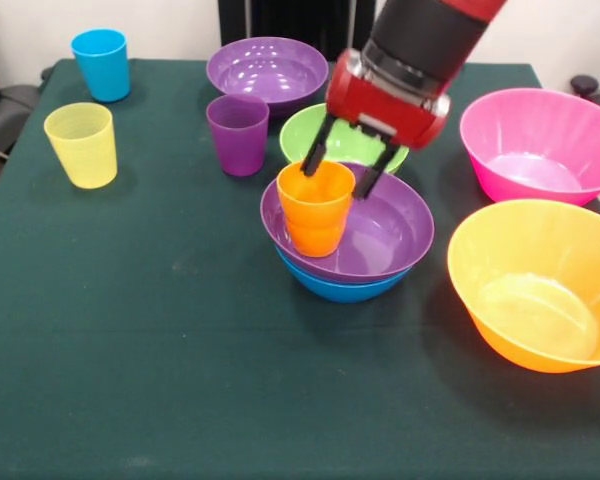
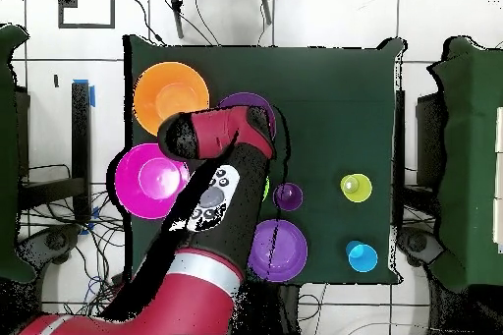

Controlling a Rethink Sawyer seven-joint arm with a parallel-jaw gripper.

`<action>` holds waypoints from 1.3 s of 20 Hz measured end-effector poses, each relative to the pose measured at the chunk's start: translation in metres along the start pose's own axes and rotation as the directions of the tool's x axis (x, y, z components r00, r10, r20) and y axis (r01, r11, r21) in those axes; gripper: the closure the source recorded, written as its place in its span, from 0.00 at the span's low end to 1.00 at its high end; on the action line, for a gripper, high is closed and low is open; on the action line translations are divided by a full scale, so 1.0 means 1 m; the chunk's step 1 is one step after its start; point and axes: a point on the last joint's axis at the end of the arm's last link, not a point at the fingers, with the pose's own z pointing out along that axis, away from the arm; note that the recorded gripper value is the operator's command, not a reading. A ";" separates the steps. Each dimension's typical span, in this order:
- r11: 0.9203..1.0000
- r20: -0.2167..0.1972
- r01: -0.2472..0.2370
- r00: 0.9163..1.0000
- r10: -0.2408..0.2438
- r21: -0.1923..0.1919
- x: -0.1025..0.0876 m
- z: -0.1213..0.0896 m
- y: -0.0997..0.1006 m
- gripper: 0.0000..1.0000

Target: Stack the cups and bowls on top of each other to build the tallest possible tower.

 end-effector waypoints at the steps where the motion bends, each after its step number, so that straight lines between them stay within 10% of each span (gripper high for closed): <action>1: 1.000 -0.007 -0.014 1.000 0.014 -0.002 -0.004 -0.008 -0.004 0.00; 11: 0.996 0.020 -0.086 0.996 0.087 -0.034 -0.038 -0.073 -0.032 0.00; 20: 0.993 0.033 -0.098 0.994 0.100 -0.064 -0.044 -0.087 -0.030 0.00; 26: 0.976 -0.042 -0.172 0.985 0.168 -0.136 -0.037 -0.079 -0.042 0.00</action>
